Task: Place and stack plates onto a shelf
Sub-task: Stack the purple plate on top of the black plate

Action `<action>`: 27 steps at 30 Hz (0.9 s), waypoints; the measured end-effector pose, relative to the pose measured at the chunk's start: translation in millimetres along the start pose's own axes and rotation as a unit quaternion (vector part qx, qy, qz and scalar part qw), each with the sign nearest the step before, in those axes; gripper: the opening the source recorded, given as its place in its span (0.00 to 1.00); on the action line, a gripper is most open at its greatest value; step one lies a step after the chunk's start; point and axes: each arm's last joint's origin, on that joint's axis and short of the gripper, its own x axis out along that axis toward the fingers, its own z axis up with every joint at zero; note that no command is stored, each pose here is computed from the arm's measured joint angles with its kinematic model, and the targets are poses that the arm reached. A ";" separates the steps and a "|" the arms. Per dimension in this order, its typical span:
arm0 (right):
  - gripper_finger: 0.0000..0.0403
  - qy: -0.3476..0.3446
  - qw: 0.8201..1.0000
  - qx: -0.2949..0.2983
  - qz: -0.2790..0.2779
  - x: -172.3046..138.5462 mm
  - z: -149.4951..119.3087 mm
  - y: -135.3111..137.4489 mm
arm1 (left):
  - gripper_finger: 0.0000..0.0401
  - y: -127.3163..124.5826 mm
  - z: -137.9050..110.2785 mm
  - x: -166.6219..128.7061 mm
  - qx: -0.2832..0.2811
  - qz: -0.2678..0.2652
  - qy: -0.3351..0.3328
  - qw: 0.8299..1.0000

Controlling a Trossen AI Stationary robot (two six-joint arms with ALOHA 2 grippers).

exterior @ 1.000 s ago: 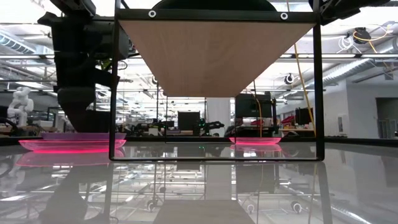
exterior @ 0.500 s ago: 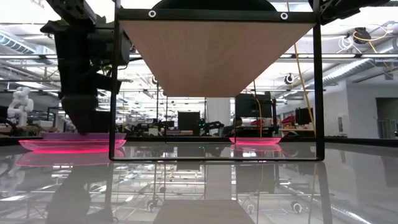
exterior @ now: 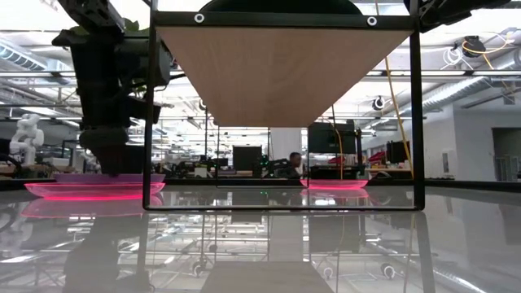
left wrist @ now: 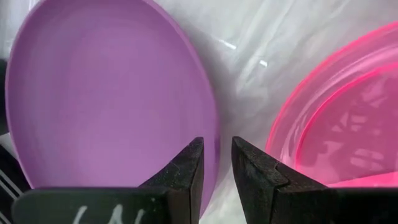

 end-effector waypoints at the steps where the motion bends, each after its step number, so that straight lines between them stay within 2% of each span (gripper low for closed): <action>1: 0.23 0.000 1.000 0.000 0.000 -0.1 0.0 0.0 | 0.22 0.1 -1.5 1.3 0.004 0.001 0.003 1.000; 11: 0.23 0.000 1.000 -0.003 0.000 -0.1 0.0 0.0 | 0.21 -0.4 -12.8 14.2 0.023 0.008 0.007 1.000; 14: 0.23 0.000 1.000 -0.004 0.000 -0.1 0.0 0.0 | 0.16 -1.1 -12.9 14.0 0.034 0.007 0.006 0.999; 18: 0.23 0.000 1.000 -0.004 0.000 -0.1 0.0 0.0 | 0.04 -1.1 -12.6 14.0 0.032 0.008 0.004 0.999; 27: 0.23 0.000 1.000 -0.004 0.000 -0.1 0.0 0.0 | 0.03 -7.1 -13.0 8.0 0.051 0.007 -0.001 0.999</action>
